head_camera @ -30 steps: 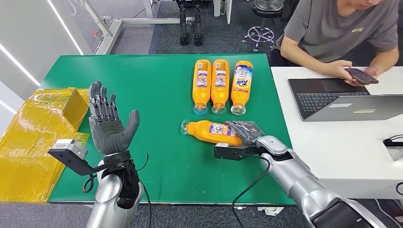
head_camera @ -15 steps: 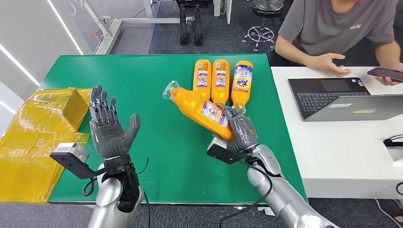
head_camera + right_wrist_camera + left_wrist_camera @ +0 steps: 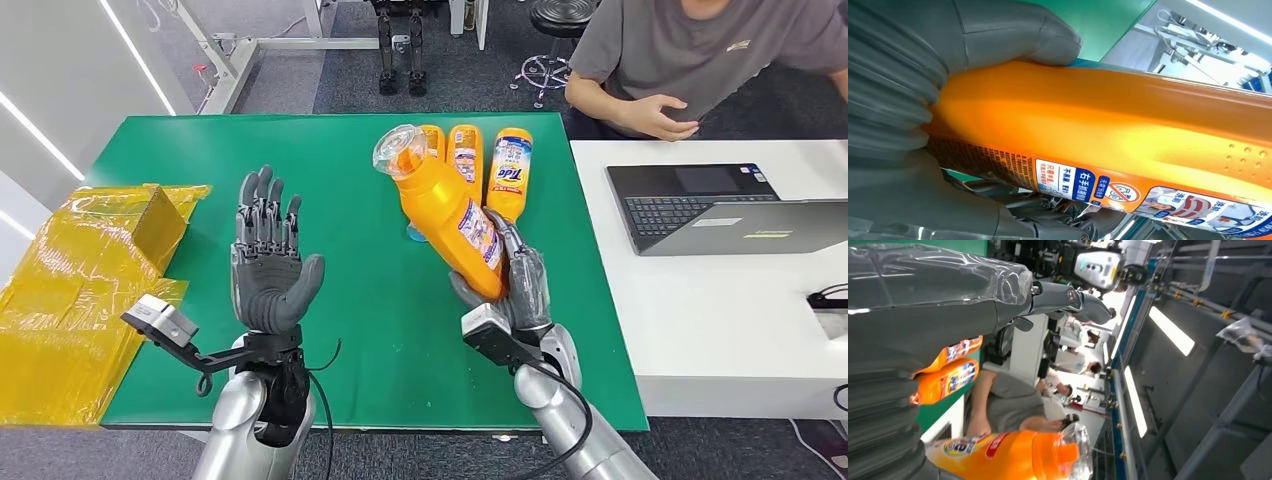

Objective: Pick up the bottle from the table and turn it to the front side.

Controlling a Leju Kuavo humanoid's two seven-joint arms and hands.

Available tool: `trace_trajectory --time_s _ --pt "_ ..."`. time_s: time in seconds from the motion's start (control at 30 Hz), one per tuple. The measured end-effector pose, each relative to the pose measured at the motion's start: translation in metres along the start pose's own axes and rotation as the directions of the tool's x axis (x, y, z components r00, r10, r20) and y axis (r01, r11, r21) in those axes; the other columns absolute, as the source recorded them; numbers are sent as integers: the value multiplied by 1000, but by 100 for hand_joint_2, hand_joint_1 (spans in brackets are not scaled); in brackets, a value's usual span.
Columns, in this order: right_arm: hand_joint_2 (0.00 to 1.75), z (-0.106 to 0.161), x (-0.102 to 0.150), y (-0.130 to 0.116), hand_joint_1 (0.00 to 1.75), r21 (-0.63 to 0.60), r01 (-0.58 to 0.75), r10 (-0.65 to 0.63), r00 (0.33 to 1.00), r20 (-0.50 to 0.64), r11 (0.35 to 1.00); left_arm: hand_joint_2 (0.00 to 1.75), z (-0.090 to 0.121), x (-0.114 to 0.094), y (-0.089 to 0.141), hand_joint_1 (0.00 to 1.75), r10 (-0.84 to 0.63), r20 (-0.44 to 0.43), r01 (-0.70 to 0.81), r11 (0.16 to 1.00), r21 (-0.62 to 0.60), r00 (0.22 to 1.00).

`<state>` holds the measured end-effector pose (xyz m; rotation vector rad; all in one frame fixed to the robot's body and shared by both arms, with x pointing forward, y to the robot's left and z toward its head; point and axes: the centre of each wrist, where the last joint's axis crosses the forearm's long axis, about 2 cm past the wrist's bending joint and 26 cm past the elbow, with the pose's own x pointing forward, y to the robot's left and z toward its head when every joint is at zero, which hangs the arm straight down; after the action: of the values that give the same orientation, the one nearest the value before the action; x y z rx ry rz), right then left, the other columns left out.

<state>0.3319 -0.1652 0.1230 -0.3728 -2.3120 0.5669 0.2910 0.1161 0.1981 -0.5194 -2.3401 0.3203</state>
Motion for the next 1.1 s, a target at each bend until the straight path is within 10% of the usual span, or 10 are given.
trace_trajectory --time_s 1.1 --pt "175 -26 20 35 175 463 -39 -38 987 157 885 175 10 -25 -8 0 17 -109 -23 998 -60 994"
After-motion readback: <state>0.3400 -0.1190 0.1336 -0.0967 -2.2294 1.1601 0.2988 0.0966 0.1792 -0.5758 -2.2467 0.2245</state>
